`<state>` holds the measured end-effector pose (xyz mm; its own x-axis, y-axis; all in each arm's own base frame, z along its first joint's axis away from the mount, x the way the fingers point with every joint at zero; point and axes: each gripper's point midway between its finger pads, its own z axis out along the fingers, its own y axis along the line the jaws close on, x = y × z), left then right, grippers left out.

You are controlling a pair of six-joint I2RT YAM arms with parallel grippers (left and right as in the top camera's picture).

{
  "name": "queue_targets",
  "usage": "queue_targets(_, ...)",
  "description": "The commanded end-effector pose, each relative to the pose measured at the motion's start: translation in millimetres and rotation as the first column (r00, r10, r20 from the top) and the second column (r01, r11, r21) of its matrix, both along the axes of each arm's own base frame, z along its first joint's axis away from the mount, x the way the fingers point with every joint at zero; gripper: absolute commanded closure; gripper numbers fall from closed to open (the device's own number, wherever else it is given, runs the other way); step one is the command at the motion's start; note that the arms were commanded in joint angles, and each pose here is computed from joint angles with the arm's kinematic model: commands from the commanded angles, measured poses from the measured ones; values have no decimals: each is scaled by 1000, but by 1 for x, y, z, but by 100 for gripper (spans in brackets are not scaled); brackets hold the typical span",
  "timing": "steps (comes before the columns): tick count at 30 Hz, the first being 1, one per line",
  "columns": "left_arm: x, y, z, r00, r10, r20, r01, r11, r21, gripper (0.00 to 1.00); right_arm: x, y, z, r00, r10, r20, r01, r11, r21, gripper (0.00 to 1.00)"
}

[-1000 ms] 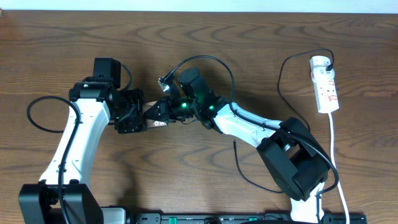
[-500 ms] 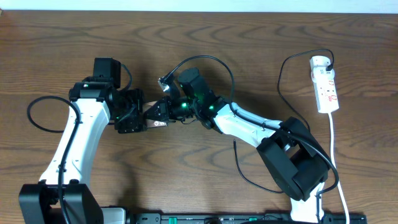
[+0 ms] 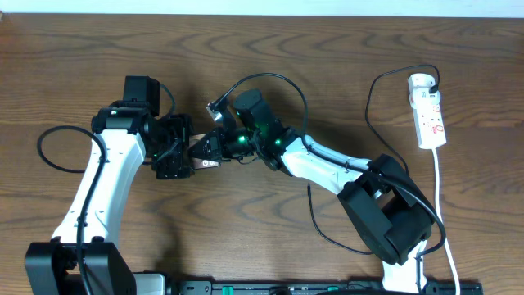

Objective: Plug charger to phone and switch on socket

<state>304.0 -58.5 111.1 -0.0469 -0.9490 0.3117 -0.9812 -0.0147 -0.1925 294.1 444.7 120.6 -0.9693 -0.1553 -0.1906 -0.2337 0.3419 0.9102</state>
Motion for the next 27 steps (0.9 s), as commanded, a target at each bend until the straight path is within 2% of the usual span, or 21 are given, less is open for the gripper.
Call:
queue_targets(1, 4, -4, 10, 999, -33, 33, 33, 999, -13, 10, -8, 6, 11, 998, 50, 29, -50, 998, 32, 99)
queue_targets(8, 3, -17, 16, 990, -121, 69, 126, 989, -75, 10, -4, 2, 9, 999, 41, 29, -42, 999, 24, 99)
queue_targets(16, 3, -18, 28, 979, -162, 126, 172, 983, -66, 10, 7, -11, -4, 1000, 1, 21, 0, 1000, -32, 99)
queue_targets(21, 1, -17, 48, 960, -188, 207, 200, 979, -36, 10, 19, -22, -10, 999, -34, 16, 34, 998, -59, 99)
queue_targets(27, -4, -6, 78, 917, -226, 328, 214, 974, 70, 10, 46, -48, -18, 993, -119, -18, 117, 989, -94, 99)
